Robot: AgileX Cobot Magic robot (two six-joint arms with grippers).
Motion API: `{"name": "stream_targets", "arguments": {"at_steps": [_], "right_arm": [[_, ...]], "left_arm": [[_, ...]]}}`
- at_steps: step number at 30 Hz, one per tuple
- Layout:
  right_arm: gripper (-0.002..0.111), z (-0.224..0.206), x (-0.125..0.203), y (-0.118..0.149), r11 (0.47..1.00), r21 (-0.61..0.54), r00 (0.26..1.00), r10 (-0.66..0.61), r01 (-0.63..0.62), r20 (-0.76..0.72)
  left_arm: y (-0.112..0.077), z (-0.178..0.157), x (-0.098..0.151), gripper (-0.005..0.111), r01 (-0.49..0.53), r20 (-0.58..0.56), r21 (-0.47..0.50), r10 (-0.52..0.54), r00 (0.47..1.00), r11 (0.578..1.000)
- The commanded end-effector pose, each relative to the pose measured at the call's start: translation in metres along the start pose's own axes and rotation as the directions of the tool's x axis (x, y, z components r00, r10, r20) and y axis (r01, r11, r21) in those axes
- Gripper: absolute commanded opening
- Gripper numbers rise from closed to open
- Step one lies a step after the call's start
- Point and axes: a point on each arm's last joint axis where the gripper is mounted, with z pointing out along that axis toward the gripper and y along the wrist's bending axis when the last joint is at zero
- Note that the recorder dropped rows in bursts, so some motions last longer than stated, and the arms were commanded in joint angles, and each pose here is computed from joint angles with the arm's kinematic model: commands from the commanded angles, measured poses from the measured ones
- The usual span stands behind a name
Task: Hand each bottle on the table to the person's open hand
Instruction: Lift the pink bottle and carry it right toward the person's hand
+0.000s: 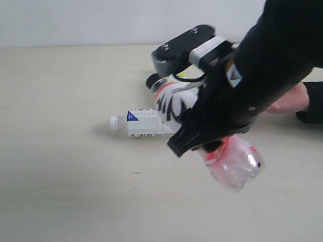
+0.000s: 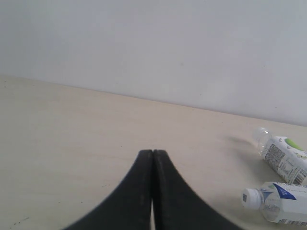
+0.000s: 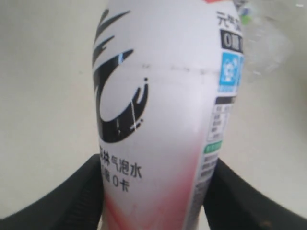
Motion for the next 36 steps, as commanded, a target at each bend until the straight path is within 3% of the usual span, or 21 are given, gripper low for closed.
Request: {"name": "stream_targets", "arguments": {"at_steps": [1, 7, 15, 24, 36], "right_arm": [[0.000, -0.027, 0.007, -0.039, 0.976, 0.182, 0.993, 0.109, -0.116, 0.048], [0.000, -0.035, 0.014, -0.087, 0.928, 0.249, 0.961, 0.268, -0.278, 0.074], [0.000, -0.010, 0.018, -0.137, 0.879, 0.297, 0.923, 0.384, -0.373, 0.025], [0.000, 0.021, 0.010, -0.162, 0.876, 0.238, 0.900, 0.436, -0.420, -0.014], [0.000, 0.061, -0.002, -0.172, 0.884, 0.240, 0.904, 0.424, -0.401, -0.052]], "left_arm": [[0.000, 0.000, 0.001, 0.000, 0.006, 0.007, 0.002, -0.006, 1.000, 1.000], [0.000, 0.000, 0.001, 0.000, 0.006, 0.007, 0.002, -0.006, 1.000, 1.000], [0.000, 0.000, 0.001, 0.000, 0.006, 0.007, 0.002, -0.006, 1.000, 1.000], [0.000, 0.000, 0.001, 0.000, 0.006, 0.007, 0.002, -0.006, 1.000, 1.000], [0.000, 0.000, 0.001, 0.000, 0.006, 0.007, 0.002, -0.006, 1.000, 1.000]]}}
